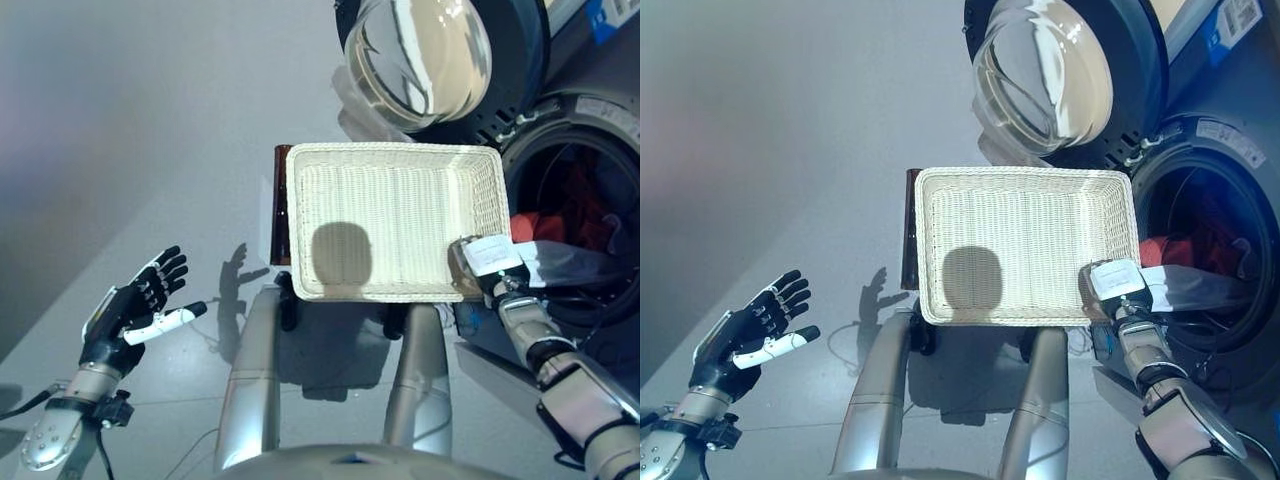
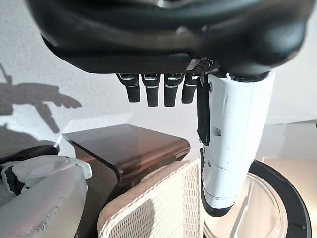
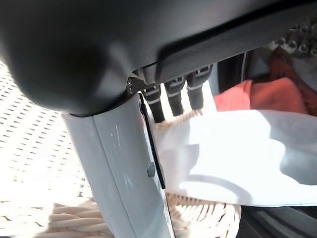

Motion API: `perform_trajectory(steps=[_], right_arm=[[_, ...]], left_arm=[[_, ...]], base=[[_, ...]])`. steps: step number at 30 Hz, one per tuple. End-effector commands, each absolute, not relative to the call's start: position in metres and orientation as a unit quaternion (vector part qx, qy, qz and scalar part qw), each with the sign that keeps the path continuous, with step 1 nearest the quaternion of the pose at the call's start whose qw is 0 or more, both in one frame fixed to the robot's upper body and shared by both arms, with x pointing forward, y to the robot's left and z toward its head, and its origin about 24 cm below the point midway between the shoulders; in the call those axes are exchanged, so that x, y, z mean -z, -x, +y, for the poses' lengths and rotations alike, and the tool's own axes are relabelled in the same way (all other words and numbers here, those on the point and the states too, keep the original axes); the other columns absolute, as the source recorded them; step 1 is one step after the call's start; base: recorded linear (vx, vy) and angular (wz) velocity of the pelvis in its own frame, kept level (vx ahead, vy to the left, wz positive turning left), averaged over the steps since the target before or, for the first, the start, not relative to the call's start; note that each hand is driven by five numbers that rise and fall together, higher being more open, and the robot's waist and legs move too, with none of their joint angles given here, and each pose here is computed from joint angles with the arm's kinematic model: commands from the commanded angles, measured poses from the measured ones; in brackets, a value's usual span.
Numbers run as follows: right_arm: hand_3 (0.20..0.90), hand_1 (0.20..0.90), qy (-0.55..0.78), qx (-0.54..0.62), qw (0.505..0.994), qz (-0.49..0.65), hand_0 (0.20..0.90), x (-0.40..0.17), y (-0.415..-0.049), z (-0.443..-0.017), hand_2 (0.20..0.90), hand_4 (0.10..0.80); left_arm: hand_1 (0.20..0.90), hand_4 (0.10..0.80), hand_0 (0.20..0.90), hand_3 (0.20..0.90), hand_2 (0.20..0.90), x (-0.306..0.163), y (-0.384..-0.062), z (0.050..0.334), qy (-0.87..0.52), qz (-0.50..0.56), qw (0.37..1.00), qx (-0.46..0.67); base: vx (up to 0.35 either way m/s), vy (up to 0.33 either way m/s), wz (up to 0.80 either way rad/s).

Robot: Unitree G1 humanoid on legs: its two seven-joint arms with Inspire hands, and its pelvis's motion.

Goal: Pick up the clothes and place them into the washing machine

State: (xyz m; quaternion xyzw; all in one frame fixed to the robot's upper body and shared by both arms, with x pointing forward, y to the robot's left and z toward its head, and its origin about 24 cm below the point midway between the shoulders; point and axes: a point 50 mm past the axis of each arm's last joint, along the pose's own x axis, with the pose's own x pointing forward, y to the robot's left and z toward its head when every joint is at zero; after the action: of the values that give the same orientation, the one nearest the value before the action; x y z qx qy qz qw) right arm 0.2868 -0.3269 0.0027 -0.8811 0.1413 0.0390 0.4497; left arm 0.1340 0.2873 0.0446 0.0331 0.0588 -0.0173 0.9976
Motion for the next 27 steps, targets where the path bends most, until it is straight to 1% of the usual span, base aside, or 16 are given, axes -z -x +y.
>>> perform_trajectory(steps=[1,6,7,12,14,18,21,27], right_arm=[[0.200,0.200,0.899,0.043,0.387,0.201,0.200,-0.042,-0.275,-0.383,0.200,0.300],[0.200,0.200,0.896,0.045,0.391,0.206,0.200,-0.040,-0.272,-0.385,0.200,0.300],[0.200,0.200,0.874,0.047,0.402,0.268,0.200,-0.020,-0.252,-0.392,0.200,0.300],[0.200,0.200,0.878,0.031,0.388,0.278,0.200,-0.024,-0.265,-0.386,0.200,0.300],[0.200,0.200,0.880,0.027,0.389,0.270,0.200,-0.024,-0.267,-0.384,0.200,0.300],[0.200,0.200,0.885,0.024,0.406,0.229,0.200,-0.026,-0.275,-0.375,0.200,0.300],[0.200,0.200,0.880,0.037,0.431,0.195,0.200,-0.029,-0.279,-0.368,0.200,0.300],[0.200,0.200,0.877,0.052,0.449,0.162,0.200,-0.035,-0.279,-0.365,0.200,0.300]], left_arm=[[0.900,0.800,0.900,0.900,0.900,-0.084,-0.143,0.292,-0.052,-0.053,0.997,0.005],[0.900,0.800,0.900,0.900,0.900,-0.085,-0.143,0.293,-0.052,-0.055,0.997,0.006],[0.900,0.800,0.900,0.900,0.900,-0.079,-0.146,0.288,-0.047,-0.048,0.998,0.019],[0.900,0.800,0.900,0.900,0.900,-0.085,-0.148,0.288,-0.055,-0.050,0.997,0.036],[0.900,0.800,0.900,0.900,0.900,-0.088,-0.147,0.289,-0.059,-0.053,0.996,0.037],[0.900,0.800,0.900,0.900,0.900,-0.086,-0.146,0.292,-0.059,-0.052,0.997,0.017],[0.900,0.800,0.900,0.900,0.900,-0.078,-0.145,0.293,-0.058,-0.041,0.997,0.000],[0.900,0.800,0.900,0.900,0.900,-0.074,-0.143,0.295,-0.057,-0.038,0.997,-0.017]], base=[[0.000,0.000,0.00],[-0.001,-0.002,0.01],[0.000,0.000,0.00],[0.003,-0.007,0.08],[0.000,0.004,-0.15],[0.002,0.003,0.27],[0.008,-0.013,-0.40],[0.009,0.001,-0.02]])
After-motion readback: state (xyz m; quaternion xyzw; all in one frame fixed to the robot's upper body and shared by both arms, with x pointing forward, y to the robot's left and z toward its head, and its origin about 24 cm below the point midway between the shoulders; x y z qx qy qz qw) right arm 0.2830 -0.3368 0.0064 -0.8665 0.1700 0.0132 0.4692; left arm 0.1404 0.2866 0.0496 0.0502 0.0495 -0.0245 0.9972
